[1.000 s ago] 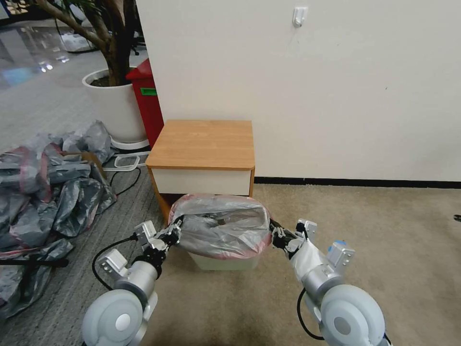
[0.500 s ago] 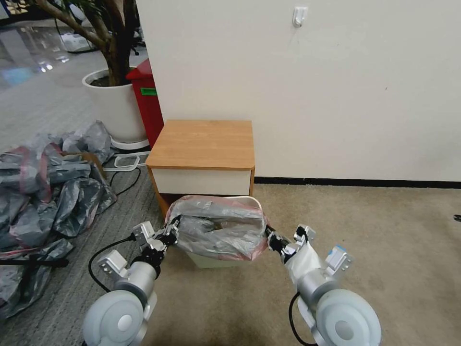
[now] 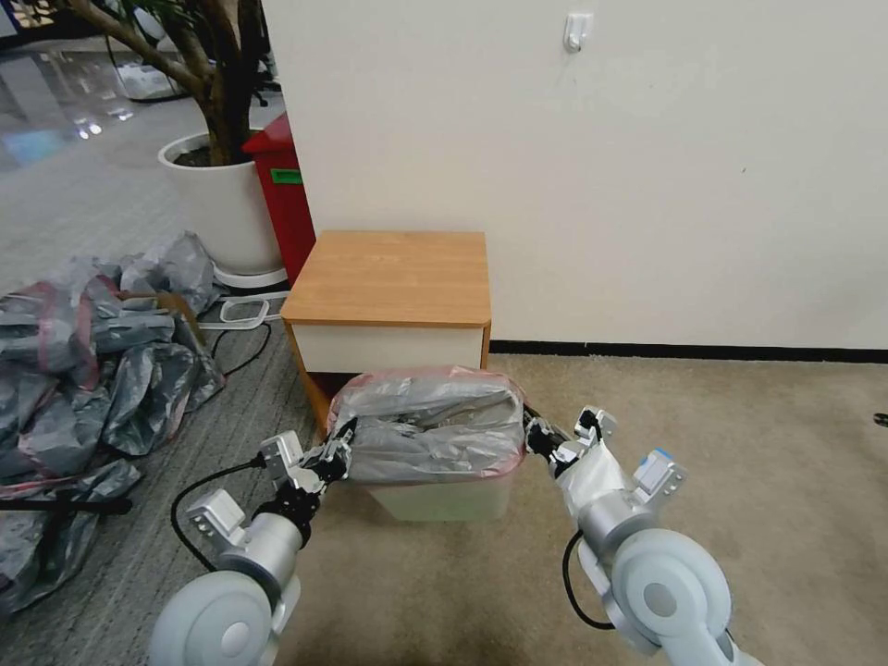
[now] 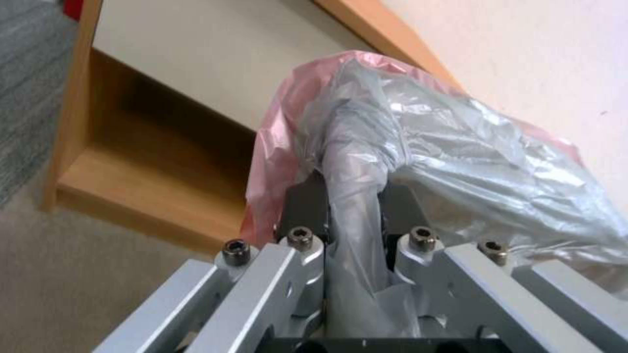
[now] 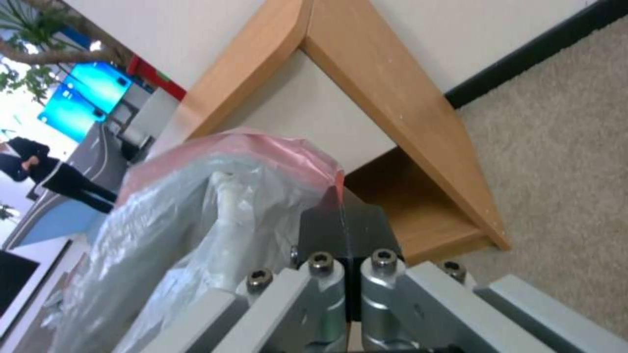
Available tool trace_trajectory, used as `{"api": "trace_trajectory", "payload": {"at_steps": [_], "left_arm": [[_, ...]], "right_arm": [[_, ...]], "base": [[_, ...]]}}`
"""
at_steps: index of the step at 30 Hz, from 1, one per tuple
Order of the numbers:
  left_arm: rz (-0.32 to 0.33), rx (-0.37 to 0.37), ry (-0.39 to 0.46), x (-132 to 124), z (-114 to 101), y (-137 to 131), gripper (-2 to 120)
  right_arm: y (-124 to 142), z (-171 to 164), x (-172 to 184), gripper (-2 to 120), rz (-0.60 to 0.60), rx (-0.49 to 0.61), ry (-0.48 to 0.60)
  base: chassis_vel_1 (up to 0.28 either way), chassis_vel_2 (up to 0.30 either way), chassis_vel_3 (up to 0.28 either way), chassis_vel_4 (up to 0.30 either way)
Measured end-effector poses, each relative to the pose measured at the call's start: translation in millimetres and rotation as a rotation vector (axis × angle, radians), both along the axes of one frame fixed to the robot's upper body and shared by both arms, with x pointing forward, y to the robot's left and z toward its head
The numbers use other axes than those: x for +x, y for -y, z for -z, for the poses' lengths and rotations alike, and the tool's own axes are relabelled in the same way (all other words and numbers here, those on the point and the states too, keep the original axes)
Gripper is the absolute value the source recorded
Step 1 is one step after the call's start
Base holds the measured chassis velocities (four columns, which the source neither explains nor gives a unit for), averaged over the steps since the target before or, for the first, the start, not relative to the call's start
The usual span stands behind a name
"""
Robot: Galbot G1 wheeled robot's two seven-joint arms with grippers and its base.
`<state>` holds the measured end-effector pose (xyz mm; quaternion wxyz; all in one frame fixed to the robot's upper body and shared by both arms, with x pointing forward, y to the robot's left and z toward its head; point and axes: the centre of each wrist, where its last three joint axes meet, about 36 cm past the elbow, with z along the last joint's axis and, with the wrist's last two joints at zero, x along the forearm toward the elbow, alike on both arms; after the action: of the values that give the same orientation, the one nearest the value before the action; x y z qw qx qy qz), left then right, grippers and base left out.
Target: Pick up the garbage bag from the table and place it over the trash can.
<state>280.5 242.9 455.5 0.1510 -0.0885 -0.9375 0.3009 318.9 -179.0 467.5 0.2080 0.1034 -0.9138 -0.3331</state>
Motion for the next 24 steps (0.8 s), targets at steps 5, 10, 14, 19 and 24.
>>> {"api": "trace_trajectory", "payload": {"at_steps": [5,10,14,19,24], "left_arm": [[0.003,-0.031,0.009,-0.3,-3.9,-0.9,9],[-0.012,-0.061,0.002,2.1,-5.7,-0.7,9],[-0.019,-0.088,-0.005,3.8,-7.2,-1.9,9],[-0.019,-0.118,-0.008,6.4,-9.7,-4.5,9],[-0.024,-0.152,-0.021,9.9,-11.9,-6.2,10]], "right_arm": [[4.1,0.0,-3.7,0,-0.029,-0.010,-0.029],[8.6,-5.5,-15.0,0,-0.064,0.015,-0.059],[10.5,-5.8,-18.1,0,-0.083,0.042,-0.085],[12.7,-0.8,-15.5,0,-0.090,0.070,-0.114],[10.6,6.7,-12.7,0,-0.088,0.072,-0.081]], "base": [[0.000,0.000,0.000,0.000],[0.000,0.000,0.000,0.000],[0.000,0.000,0.000,0.000],[0.000,0.000,0.000,0.000],[0.000,0.000,0.000,0.000]]}}
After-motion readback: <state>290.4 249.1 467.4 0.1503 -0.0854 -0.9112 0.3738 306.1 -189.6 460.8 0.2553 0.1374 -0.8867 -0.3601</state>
